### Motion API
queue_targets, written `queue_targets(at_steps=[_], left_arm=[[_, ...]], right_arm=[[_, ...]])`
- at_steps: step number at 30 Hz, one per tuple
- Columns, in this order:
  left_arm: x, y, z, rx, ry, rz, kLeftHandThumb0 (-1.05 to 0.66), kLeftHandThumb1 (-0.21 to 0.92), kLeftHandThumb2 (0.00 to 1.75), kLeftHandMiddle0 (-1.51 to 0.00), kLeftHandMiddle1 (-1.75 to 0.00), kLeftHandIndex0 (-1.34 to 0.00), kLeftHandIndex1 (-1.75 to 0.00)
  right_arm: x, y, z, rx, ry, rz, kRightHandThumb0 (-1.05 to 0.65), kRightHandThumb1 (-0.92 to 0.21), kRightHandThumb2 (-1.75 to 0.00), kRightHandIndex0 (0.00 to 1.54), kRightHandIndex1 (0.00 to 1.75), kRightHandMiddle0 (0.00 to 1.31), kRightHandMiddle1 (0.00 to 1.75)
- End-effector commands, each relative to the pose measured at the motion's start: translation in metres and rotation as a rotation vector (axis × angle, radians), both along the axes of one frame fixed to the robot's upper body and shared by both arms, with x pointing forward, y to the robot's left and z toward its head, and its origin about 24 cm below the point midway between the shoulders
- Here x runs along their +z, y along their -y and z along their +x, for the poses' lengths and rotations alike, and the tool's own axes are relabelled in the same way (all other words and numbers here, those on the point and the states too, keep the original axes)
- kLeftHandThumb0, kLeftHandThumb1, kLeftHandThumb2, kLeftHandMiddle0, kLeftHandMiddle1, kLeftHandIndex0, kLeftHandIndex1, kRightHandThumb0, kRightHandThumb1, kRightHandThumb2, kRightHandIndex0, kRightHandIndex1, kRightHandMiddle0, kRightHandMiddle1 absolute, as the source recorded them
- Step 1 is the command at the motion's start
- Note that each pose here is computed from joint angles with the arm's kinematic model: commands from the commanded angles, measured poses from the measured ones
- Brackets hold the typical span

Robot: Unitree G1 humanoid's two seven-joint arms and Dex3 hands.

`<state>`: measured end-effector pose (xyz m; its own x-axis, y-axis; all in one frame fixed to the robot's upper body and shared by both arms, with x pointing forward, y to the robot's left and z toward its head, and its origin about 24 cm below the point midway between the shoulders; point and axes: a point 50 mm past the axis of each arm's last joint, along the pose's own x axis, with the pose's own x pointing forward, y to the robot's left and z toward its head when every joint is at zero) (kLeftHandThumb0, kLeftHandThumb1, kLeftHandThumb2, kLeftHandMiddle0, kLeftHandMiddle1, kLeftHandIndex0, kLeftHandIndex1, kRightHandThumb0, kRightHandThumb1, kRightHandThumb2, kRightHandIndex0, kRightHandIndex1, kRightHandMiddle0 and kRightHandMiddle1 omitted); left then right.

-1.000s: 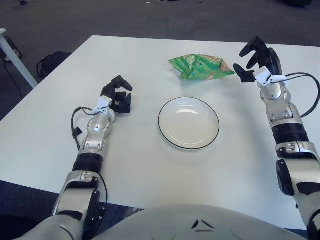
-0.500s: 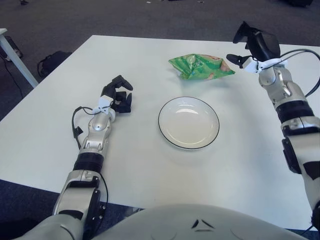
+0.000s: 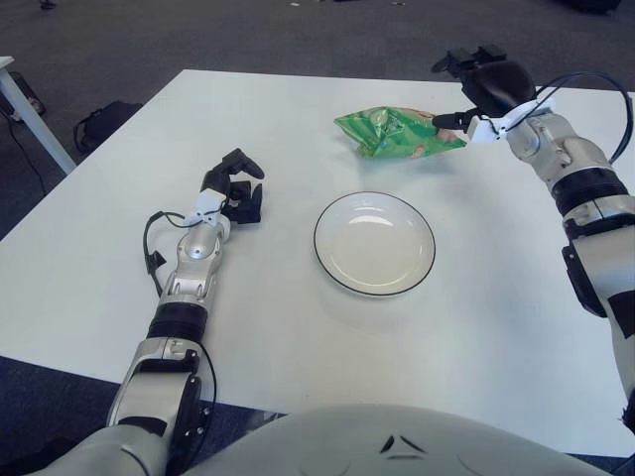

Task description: Put the snack into the plate.

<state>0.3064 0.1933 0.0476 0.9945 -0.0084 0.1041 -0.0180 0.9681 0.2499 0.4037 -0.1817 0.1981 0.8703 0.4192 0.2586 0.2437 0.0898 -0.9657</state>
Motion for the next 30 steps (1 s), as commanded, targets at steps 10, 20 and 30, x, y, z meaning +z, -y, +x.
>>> queue_targets(at_steps=[10,20,30], left_arm=[[-0.048,0.007,-0.027,-0.019,-0.181,-0.01,-0.49,0.3,1.34,-1.32,-1.75,-0.63,-1.75],[-0.047,0.006,-0.029,-0.023,-0.175,-0.022,-0.49,0.3,1.34,-1.32,-1.75,-0.63,-1.75],[-0.046,0.004,-0.031,-0.027,-0.172,-0.026,-0.49,0.29,1.34,-1.32,-1.75,-0.63,-1.75]], right_arm=[[0.0,-0.028,0.008,0.044,-0.066,0.016,-1.0,-0.92,-0.68,0.0,0.22,0.0,0.52],[-0.005,-0.045,0.01,0.071,-0.15,0.069,-1.03,-0.92,-0.8,0.0,0.05,0.0,0.32],[-0.018,-0.067,0.014,0.032,-0.239,0.105,-1.04,-0.92,-0.92,0.0,0.0,0.0,0.23]])
